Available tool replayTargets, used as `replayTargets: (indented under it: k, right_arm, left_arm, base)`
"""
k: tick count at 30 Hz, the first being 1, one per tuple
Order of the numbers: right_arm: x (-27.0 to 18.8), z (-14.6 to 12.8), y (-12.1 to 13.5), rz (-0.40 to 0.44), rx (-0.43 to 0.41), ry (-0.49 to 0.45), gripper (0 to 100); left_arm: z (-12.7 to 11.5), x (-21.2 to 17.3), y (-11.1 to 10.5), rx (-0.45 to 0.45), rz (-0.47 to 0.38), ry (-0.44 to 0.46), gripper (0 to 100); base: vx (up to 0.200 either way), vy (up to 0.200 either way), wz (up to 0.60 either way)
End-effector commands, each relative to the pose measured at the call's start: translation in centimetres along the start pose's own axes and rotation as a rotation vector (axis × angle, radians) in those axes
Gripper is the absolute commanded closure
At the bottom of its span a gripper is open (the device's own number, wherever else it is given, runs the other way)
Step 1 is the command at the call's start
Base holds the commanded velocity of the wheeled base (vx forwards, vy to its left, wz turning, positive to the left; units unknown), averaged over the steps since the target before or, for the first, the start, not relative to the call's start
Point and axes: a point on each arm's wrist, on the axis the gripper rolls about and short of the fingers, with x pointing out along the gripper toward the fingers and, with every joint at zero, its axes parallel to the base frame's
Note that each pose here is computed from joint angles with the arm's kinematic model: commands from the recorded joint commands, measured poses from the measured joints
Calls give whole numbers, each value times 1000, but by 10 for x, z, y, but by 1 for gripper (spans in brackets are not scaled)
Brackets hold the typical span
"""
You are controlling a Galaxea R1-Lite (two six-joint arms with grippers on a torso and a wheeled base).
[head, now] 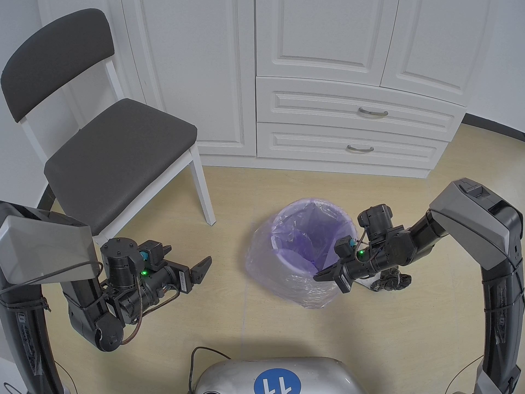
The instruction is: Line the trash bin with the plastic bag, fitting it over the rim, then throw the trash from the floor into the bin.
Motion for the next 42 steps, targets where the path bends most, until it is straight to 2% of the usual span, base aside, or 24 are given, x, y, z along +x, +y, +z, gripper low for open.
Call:
replayTargets:
  k: [1,9,21,34,42]
  right_arm:
    - [2,0,7,16,-10,11,100]
    - [16,-9,6,21,2,35,100]
    - [31,-21,-5,-86,-13,115,100]
    - [39,-17,-14,-126,-34,60,100]
    - [45,-13,-15,-157,-1,2,100]
  left_arm:
    - [-3,2,0,0,-1,9,0]
    - [-2,3,-2,3,-8,5,0]
    - [-3,4,-2,2,-8,6,0]
    - [-2,5,-2,2,-7,0,0]
    - [-1,4,-2,2,-7,-3,0]
  base:
    - [0,0,0]
    - [0,0,0]
    - [0,0,0]
    - [0,0,0]
    - [0,0,0]
